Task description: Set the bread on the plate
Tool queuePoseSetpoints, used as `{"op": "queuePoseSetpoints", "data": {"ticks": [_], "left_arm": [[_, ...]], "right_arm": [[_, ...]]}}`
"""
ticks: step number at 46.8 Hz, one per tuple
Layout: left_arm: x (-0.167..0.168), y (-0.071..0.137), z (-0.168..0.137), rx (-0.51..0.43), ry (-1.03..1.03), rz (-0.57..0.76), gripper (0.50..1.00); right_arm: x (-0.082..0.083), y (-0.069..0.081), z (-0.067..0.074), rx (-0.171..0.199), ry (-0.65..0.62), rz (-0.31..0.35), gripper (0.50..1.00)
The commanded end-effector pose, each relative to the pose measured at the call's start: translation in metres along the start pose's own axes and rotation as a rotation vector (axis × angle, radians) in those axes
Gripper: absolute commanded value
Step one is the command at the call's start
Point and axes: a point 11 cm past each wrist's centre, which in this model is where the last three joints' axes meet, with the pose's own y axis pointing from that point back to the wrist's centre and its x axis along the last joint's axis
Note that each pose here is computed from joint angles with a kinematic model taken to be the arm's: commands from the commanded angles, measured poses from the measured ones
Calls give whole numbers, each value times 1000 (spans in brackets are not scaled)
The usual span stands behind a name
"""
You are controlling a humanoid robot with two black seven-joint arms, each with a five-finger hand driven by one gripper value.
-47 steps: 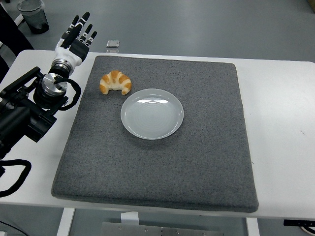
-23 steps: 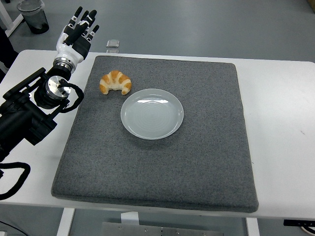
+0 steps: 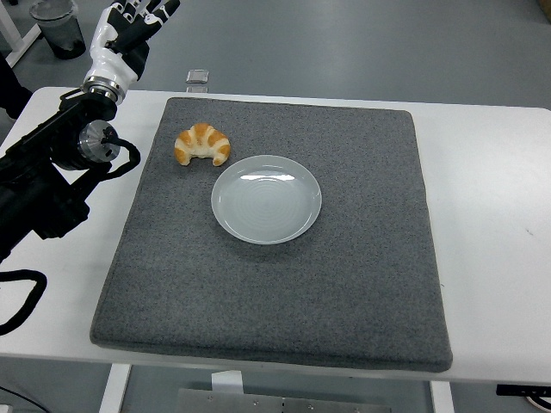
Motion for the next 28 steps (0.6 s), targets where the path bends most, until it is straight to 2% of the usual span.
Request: {"op": "queuePoseSetpoints", "data": {"ticks": [1, 16, 28], "left_arm": [[-5, -1, -2, 21, -45, -25, 992], [-19, -6, 1, 126, -409, -202, 990], [-19, 3, -19, 194, -713, -328, 984]], "right_arm": [[0, 0, 0, 0, 0, 0, 930], [0, 0, 0, 0, 0, 0, 932], [0, 0, 0, 0, 0, 0, 932]]}}
